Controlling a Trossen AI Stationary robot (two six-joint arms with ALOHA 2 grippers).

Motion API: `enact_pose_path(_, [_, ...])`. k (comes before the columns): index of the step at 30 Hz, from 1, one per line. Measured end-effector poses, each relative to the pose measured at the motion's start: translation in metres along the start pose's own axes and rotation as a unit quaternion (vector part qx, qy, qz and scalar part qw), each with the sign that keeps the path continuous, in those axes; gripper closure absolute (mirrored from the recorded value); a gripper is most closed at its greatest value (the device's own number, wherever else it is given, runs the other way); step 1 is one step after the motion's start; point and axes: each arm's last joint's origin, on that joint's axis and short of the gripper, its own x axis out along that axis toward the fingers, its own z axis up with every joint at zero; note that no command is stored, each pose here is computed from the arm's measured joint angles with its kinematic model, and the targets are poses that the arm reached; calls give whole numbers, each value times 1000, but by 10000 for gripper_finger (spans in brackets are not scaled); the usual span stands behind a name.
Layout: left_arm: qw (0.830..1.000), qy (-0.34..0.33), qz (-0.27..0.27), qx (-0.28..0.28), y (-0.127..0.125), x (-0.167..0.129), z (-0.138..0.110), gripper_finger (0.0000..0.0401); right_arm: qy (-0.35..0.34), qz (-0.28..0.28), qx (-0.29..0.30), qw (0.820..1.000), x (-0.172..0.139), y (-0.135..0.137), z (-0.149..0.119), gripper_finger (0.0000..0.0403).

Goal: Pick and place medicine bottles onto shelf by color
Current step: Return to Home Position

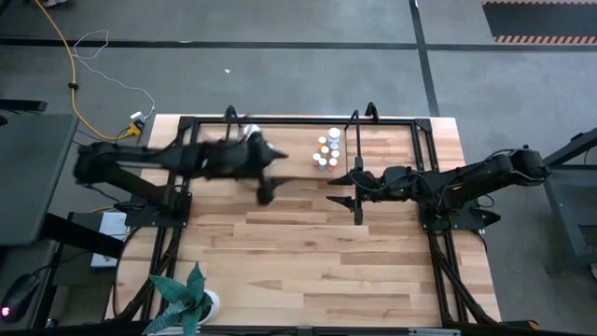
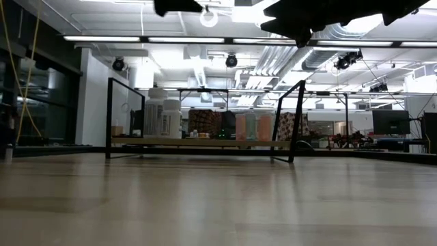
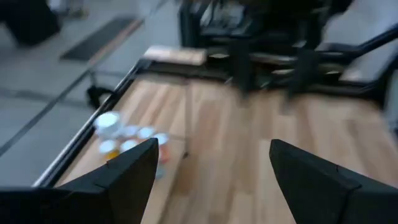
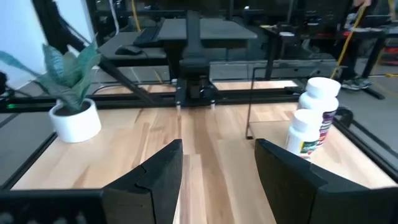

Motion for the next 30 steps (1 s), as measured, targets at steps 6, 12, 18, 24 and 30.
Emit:
enact_pose_path(6, [993, -107, -38, -6, -16, -30, -64, 103, -20, -51, 4, 998, 0, -3, 4, 210])
enact_pose_path(12, [979, -198, -44, -4, -15, -39, -112, 103, -25, -77, 5, 997, -1, -4, 5, 210])
enact_pose_path(18, [981, -192, 2, -8, -10, -36, -136, 103, -24, -77, 5, 997, 0, -4, 5, 210])
enact_pose_path(24, [986, -157, 45, -36, -6, -32, -145, 103, -24, -77, 18, 997, 0, -4, 4, 210])
enact_pose_path(30, [985, -165, 43, -34, 6, -56, -142, 103, -13, -77, 15, 997, 0, -4, 2, 210])
